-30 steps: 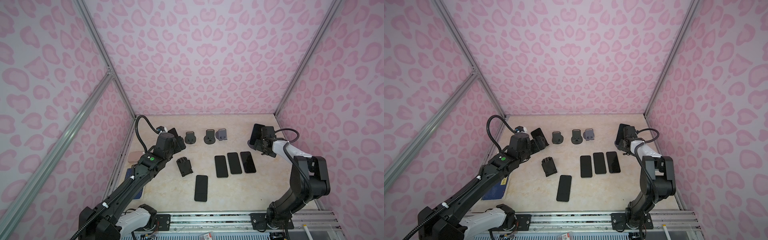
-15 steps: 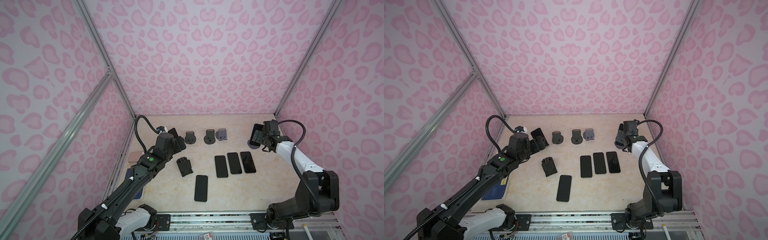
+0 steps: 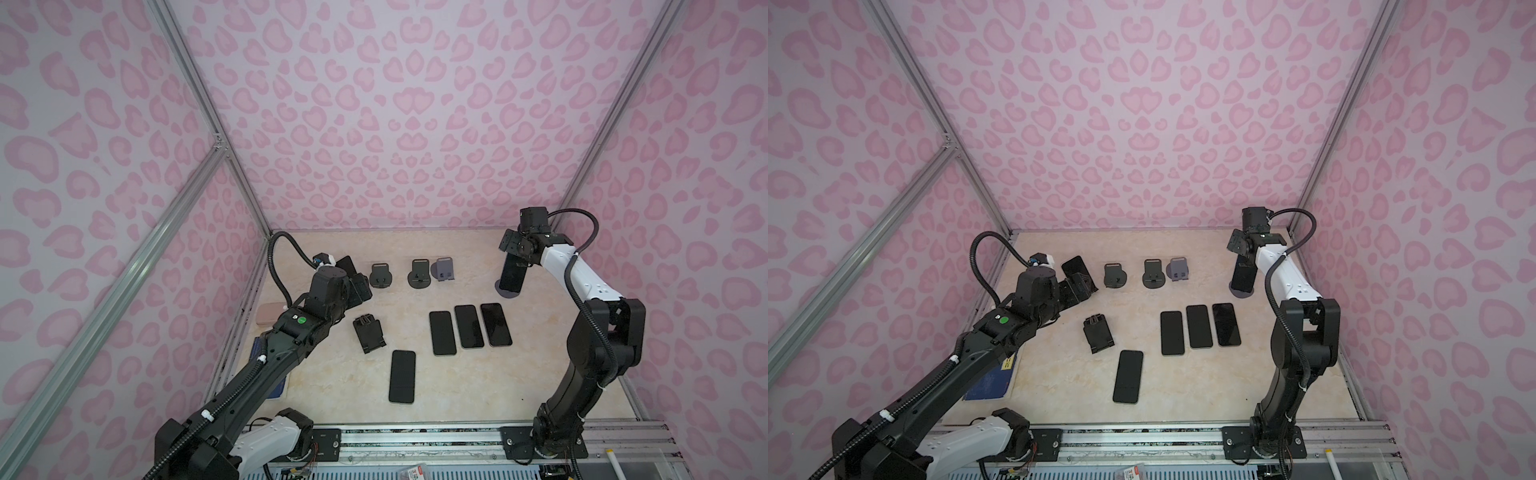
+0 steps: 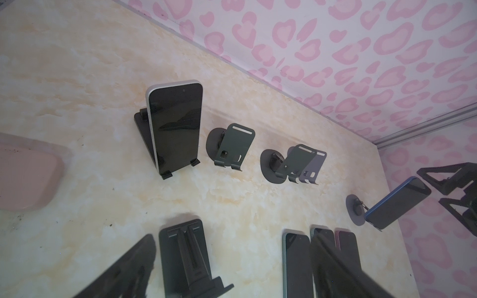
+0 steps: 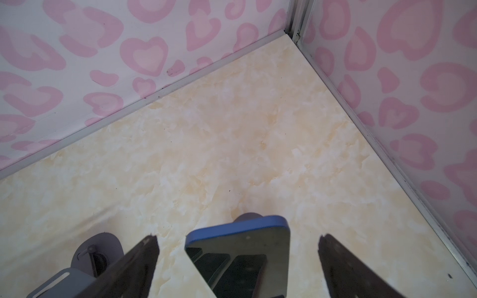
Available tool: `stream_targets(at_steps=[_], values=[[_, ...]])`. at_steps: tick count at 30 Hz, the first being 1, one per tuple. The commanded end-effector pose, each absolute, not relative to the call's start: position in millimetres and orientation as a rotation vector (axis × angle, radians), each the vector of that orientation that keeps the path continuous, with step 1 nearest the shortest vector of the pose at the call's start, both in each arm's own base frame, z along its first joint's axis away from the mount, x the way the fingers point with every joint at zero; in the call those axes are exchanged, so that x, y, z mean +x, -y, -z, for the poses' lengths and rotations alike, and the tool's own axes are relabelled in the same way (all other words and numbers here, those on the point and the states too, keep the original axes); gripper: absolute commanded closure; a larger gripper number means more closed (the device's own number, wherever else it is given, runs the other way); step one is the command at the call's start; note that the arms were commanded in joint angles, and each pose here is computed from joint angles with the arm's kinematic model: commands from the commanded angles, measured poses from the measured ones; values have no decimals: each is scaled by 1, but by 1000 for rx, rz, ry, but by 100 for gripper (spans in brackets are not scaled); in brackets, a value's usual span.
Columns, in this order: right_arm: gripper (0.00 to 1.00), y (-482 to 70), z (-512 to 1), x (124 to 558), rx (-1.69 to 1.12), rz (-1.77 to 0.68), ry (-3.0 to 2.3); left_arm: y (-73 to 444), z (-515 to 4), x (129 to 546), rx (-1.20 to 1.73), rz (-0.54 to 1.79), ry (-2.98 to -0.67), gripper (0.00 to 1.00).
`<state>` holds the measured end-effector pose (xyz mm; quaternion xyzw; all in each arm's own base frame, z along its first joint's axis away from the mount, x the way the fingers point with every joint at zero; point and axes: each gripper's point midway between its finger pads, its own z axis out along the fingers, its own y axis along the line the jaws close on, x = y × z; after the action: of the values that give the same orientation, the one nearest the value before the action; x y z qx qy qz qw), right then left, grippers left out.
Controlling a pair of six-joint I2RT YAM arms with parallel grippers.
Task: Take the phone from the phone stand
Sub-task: 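Lift the blue-edged phone up off its stand with the right gripper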
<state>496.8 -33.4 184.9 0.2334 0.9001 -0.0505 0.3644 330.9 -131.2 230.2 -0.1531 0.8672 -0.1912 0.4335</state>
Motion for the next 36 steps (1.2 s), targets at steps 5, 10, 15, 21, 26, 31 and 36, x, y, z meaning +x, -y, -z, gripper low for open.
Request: stream_targets(at_steps=[5,10,15,21,26,31,36], values=[[1,33,-168,497,540,111,-2394,135,-235,337,-384,504,-2132,4],[1,33,-161,499,491,74,-2433,133,-233,338,-389,497,-2134,4],[1,33,-154,497,468,81,-2458,132,-232,339,-393,494,-2136,4],[1,31,-144,494,462,68,-2468,132,-231,339,-394,493,-2138,4],[5,31,-138,491,485,68,-2446,133,-230,339,-391,493,-2142,4],[12,35,-141,492,493,101,-2425,132,-230,339,-393,491,-2138,4],[18,33,-138,494,486,94,-2428,132,-231,339,-392,495,-2136,4]])
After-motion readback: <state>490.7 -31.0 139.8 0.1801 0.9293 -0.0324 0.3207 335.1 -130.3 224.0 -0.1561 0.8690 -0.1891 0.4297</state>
